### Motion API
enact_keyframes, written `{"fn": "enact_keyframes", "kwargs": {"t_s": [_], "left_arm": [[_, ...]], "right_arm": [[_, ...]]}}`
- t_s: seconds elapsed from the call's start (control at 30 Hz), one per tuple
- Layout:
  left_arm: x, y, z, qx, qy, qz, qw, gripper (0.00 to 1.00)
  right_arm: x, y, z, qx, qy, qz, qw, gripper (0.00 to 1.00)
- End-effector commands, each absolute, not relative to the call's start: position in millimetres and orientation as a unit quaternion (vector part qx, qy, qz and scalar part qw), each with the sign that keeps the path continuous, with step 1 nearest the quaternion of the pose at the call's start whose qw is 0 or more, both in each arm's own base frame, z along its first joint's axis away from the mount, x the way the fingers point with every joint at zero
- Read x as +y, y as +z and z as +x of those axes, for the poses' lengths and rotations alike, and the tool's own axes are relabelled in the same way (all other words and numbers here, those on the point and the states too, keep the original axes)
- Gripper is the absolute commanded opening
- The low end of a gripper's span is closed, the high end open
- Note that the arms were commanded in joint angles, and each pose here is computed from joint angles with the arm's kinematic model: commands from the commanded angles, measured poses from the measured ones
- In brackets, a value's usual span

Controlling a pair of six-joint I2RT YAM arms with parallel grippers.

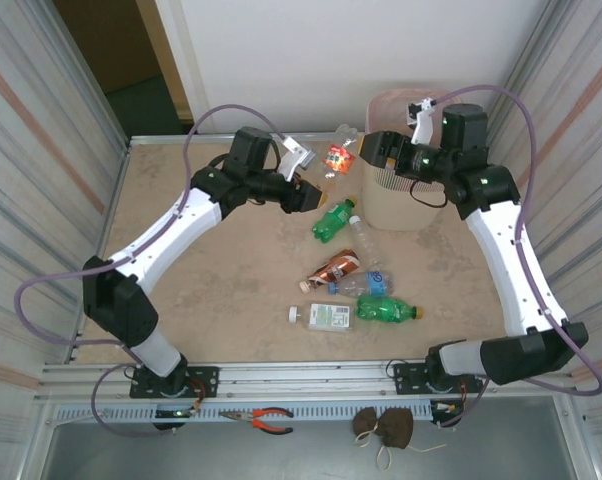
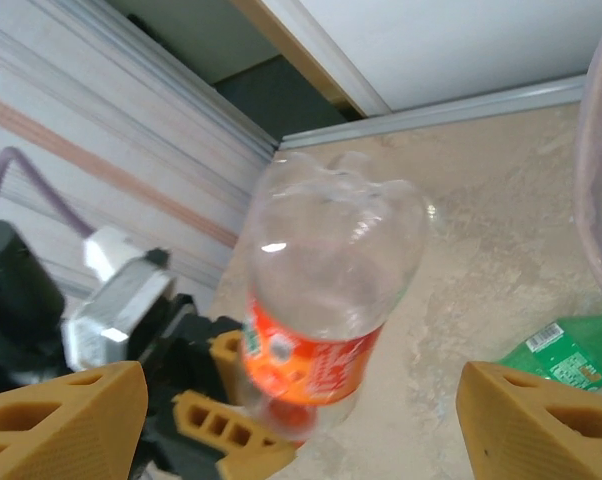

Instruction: Put the plastic bottles in the bin

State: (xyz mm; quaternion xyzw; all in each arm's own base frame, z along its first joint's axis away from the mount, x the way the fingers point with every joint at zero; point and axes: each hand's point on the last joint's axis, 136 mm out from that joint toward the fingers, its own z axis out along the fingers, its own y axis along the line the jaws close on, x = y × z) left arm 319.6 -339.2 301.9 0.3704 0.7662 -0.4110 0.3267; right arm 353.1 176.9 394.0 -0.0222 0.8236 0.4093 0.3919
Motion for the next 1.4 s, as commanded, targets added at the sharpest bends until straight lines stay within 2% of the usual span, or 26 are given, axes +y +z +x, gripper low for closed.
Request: {"fn": "enact_keyframes", "kwargs": {"t_s": [0.0,0.17,0.63,0.73,0.83,0.97,1.17,1.37], "left_arm": [[-346.4,330.2,292.7,0.713,-0.442,0.420,0.347,0.18],[-352.1,332.1,280.0,0.696,-0.451,0.441,0.343,0.18],[-349.6,332.1,281.1,0.704,-0.441,0.433,0.351,0.20],[-349.1,334.5,281.5,0.702,-0.441,0.430,0.357,0.25],[-347.4,338.8,280.0,0.700,-0.442,0.429,0.362,0.39],[-339.0,341.8,274.0,0.701,-0.432,0.426,0.375,0.48],[-320.7,351.7,262.2,0.692,-0.421,0.421,0.408,0.53],[-308.9,352.4,259.3,0.695,-0.412,0.412,0.421,0.53]], "right_arm": [[185.3,411.9,359.1,0.808,0.430,-0.025,0.402,0.80],[196.6,415.3,369.6,0.797,0.457,-0.027,0.394,0.79],[200.1,406.5,375.0,0.806,0.452,-0.016,0.382,0.58],[199.4,410.4,373.3,0.806,0.448,-0.018,0.386,0.53],[196.8,414.4,372.8,0.807,0.440,-0.018,0.394,0.50],[187.0,424.0,376.1,0.809,0.409,-0.018,0.422,0.50],[157.4,447.6,389.2,0.816,0.322,-0.012,0.480,0.50],[133.9,480.7,402.1,0.813,0.223,-0.044,0.537,0.51]]}}
